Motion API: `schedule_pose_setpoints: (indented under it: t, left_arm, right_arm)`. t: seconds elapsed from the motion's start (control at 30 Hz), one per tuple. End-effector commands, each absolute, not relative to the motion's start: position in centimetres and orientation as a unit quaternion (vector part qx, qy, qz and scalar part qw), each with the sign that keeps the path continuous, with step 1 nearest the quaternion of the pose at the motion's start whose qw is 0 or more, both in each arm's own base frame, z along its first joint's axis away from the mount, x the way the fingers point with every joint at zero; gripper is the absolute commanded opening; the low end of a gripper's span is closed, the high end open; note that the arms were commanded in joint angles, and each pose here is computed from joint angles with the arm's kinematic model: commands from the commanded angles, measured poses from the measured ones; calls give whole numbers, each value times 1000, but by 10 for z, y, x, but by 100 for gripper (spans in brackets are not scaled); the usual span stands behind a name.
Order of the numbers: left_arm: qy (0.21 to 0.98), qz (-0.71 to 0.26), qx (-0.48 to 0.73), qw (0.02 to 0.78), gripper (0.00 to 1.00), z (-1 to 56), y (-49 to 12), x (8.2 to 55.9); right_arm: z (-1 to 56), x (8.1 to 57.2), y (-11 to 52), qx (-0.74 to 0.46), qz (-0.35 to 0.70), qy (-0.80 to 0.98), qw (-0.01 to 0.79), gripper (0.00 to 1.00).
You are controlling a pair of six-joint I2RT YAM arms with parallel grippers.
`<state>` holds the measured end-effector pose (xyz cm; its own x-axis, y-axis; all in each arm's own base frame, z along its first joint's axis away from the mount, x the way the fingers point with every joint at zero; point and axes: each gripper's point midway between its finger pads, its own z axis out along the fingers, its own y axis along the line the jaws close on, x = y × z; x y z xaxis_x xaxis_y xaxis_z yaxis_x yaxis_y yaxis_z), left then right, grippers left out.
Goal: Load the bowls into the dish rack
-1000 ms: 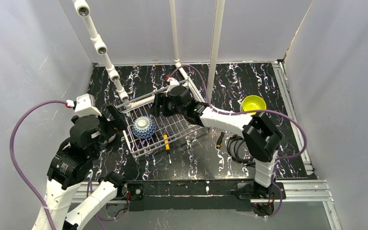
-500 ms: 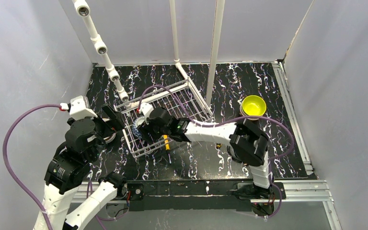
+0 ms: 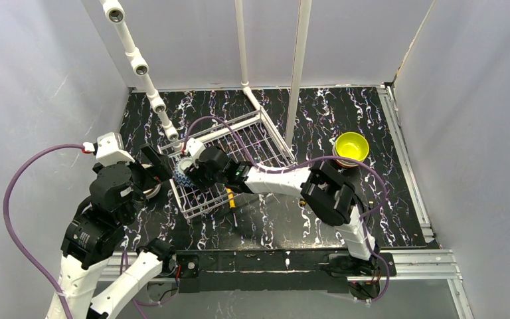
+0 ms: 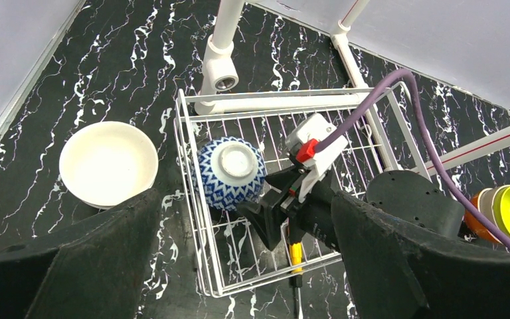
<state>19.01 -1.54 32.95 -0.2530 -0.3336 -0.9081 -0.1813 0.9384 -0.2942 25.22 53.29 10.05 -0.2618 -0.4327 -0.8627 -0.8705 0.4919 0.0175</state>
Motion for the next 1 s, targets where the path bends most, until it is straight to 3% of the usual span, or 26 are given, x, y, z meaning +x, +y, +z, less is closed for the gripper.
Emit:
schedule_pose_setpoints:
  t: [0.0,0.53,0.63,0.8,0.97]
  left_arm:
    - [780,-59,-169,599,98,340,-10,188]
    - [790,-50,-166,588,98,329,-11,190]
    - [793,-49,-168,584,98,327,-12,192]
    - [796,-52,-176,577,98,325,-15,197]
    - [801,-47,-171,572,98,331,-20,205]
  right_arm:
    - [132,271,559,-416,272,722,480,68]
    - [138,297,569,-351,262,733,521,52]
    - [143,289,569,-354,278,733,510,56]
    - [183,267,557,-342,333,725,497,72]
    - [220,253,533,-307,366,733,484,73]
